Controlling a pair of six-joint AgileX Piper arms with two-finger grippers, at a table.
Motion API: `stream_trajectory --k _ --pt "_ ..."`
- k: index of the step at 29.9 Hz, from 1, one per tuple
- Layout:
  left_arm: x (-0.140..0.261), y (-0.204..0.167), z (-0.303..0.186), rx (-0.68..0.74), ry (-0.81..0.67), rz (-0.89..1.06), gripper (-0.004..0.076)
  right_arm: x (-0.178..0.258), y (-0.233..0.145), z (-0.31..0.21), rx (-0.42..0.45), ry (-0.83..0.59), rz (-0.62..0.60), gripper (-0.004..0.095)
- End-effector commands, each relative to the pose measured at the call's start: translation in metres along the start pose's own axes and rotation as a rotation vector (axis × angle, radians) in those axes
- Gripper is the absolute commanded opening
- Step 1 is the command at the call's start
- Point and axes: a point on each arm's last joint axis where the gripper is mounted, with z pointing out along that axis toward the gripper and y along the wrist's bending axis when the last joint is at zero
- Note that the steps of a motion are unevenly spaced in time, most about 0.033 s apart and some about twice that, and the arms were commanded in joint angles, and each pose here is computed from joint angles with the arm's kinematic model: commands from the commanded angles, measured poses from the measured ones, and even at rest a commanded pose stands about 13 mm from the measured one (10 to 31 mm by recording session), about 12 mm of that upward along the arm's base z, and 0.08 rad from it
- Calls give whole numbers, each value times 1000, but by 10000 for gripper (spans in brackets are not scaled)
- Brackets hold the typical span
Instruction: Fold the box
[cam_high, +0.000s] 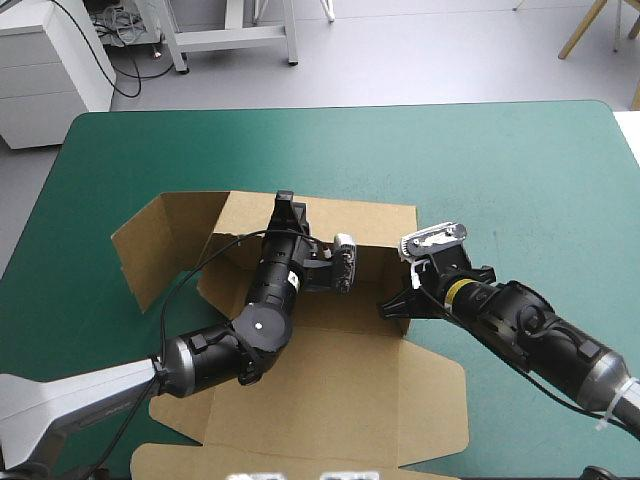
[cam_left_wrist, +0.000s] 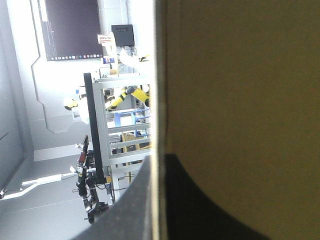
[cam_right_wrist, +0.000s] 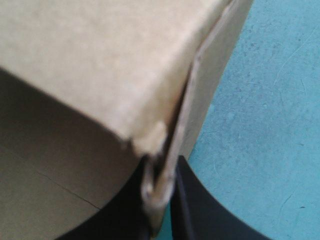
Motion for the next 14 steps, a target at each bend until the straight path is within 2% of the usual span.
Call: stream_trajectory --k 1,4,8,10,14 --pt "-5 21 -10 -71 -64 -11 65 -19 7 -12 -59 -149 -31 -12" --pt "-5 21 -10 -71 -64 -11 226 -19 7 -12 -57 -150 -36 -12" --pt "-5 21 -10 -71 -65 -29 506 -19 7 -12 -51 -148 -37 -12" --pt "-4 21 -11 -75 -59 -29 554 -18 6 -10 -47 -140 -33 -12" --pt "-9 21 -16 -93 -51 -23 555 -19 2 -9 3 -132 -23 -12"
